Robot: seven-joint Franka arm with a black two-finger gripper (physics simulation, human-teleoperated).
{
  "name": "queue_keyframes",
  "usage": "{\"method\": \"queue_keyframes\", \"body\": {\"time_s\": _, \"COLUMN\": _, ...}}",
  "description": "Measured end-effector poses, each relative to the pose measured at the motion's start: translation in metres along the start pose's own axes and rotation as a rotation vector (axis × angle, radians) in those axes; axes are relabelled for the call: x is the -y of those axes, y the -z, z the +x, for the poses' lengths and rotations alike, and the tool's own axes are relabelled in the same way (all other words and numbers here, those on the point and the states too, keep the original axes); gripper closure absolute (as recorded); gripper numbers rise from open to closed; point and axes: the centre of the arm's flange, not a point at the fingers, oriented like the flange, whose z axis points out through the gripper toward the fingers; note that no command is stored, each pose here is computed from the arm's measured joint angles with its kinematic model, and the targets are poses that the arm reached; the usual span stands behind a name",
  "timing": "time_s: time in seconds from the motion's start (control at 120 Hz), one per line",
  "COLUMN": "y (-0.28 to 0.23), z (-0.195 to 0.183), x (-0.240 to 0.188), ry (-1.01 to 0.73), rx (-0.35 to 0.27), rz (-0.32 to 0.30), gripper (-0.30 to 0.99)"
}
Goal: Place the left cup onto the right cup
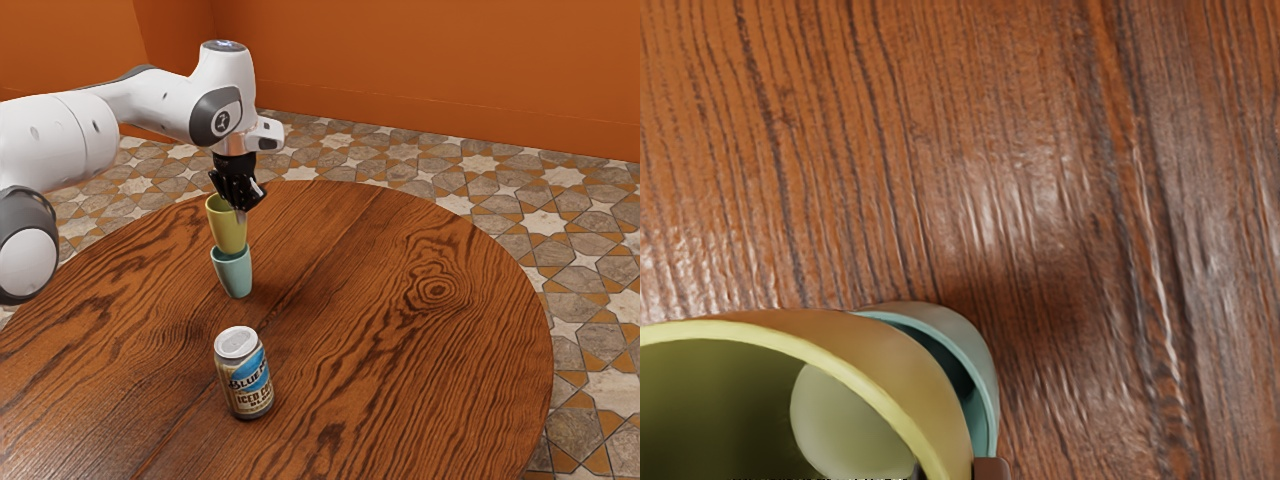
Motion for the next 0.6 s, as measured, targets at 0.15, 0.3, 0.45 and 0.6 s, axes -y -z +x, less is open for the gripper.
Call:
{"method": "queue_keyframes", "body": {"time_s": 0.15, "y": -0.0014, "z": -0.0005, "x": -0.0009, "ry": 0.003, "rx": -0.001, "rz": -0.019, "gripper": 0.76}}
{"method": "queue_keyframes", "body": {"time_s": 0.3, "y": -0.0038, "z": -0.002, "x": -0.0003, "ry": 0.011, "rx": 0.001, "rz": -0.043, "gripper": 0.73}}
{"method": "queue_keyframes", "body": {"time_s": 0.45, "y": -0.0041, "z": -0.0032, "x": -0.0003, "ry": 0.017, "rx": 0.001, "rz": -0.062, "gripper": 0.65}}
{"method": "queue_keyframes", "body": {"time_s": 0.6, "y": 0.0055, "z": -0.0041, "x": -0.0062, "ry": 0.012, "rx": -0.006, "rz": -0.071, "gripper": 0.45}}
